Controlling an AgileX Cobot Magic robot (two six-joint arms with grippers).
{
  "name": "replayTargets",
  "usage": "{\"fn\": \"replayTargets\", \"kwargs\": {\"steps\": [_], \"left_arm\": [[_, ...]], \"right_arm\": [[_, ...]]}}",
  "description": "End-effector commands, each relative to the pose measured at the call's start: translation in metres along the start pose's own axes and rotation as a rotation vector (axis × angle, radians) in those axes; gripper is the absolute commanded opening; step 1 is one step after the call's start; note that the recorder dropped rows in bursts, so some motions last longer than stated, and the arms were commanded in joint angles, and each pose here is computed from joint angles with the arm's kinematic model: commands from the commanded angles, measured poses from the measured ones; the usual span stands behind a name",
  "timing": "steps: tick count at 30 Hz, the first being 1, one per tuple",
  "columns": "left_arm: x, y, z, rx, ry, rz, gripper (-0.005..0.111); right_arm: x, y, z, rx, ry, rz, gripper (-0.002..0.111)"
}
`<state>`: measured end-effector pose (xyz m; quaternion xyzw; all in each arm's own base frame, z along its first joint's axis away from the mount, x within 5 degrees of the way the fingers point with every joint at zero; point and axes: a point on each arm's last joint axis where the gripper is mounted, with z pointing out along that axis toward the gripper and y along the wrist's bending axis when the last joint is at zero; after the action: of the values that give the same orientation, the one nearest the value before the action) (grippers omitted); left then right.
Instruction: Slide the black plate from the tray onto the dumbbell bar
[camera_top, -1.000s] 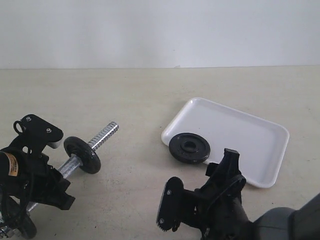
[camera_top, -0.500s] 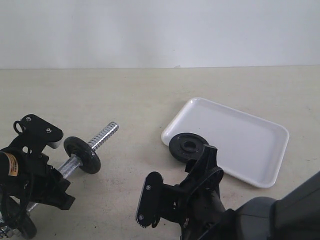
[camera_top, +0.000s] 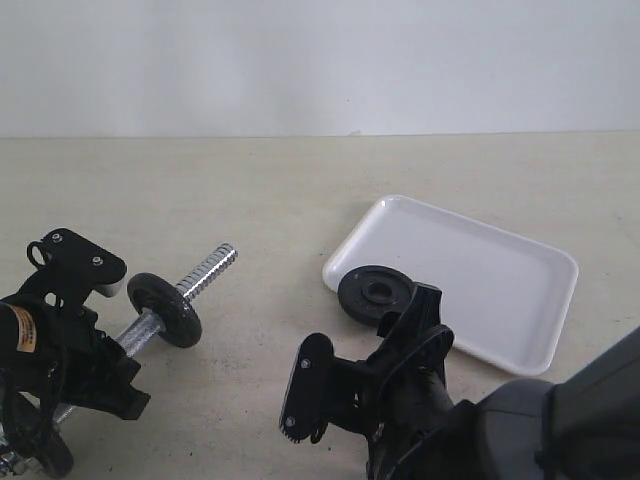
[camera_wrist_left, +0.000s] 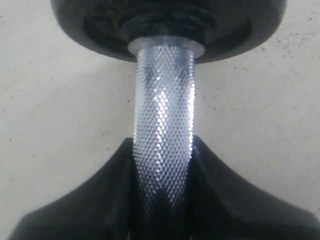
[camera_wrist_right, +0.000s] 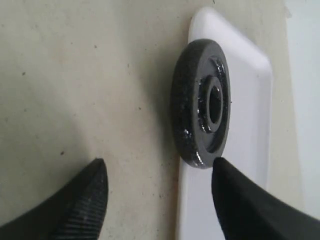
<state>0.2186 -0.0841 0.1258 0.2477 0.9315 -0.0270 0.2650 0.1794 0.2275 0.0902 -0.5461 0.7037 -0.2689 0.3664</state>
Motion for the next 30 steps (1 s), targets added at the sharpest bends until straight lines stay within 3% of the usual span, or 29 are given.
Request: {"fn": "replayTargets", "kwargs": {"steps": [1, 30], "left_arm": [[-0.0452, -0.0008, -0.0148, 0.023, -0.412, 0.004, 0.004], [-0.0458, -0.0008, -0.0151, 0.022, -0.418, 0.008, 0.004]], "right_arm": [[0.0007, 0.0049, 0.0020, -0.057, 0.007, 0.021, 0.058], [-0.0057, 0.0020, 0.0025, -0.046, -0.006, 0.076, 0.058]]}}
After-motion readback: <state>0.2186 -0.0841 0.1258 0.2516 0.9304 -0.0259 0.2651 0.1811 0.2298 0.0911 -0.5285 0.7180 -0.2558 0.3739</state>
